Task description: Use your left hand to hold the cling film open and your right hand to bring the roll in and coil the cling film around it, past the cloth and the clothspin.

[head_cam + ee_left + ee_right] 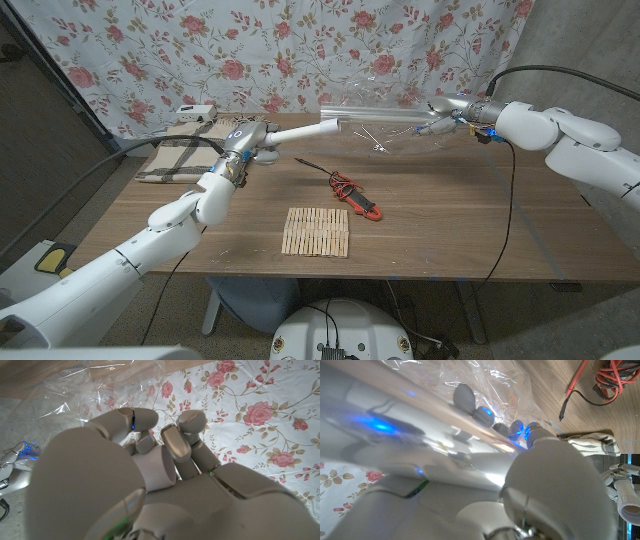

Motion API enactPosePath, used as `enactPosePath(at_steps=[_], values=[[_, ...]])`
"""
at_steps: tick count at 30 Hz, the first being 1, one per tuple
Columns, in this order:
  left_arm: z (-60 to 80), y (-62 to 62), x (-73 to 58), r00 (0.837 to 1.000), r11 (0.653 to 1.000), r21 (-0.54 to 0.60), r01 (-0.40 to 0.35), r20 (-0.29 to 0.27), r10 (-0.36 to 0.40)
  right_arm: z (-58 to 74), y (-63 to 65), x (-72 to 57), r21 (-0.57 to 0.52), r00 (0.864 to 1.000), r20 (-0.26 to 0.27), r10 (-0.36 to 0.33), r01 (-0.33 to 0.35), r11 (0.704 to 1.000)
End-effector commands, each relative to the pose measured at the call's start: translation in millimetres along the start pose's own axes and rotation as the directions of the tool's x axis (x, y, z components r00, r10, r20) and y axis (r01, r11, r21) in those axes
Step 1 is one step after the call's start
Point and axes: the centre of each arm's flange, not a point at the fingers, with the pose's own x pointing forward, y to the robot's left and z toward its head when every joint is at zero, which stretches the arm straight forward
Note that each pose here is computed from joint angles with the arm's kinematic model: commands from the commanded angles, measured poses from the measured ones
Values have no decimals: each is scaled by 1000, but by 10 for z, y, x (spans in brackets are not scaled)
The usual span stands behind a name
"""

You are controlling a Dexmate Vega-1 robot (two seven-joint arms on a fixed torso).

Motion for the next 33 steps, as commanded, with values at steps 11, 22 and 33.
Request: enactPosePath(at_steps=[11, 22, 33], values=[[299, -272, 166, 980, 992, 82, 92, 170, -105, 117, -178, -8, -37, 999, -5, -50, 50, 998], [373, -365, 246, 981, 994, 44, 96, 163, -102, 294, -219, -75, -28, 996, 27, -83, 83, 996], [451, -518, 351, 982, 988, 33, 149, 116, -152, 429, -228, -121, -29, 995, 57, -84, 86, 996]])
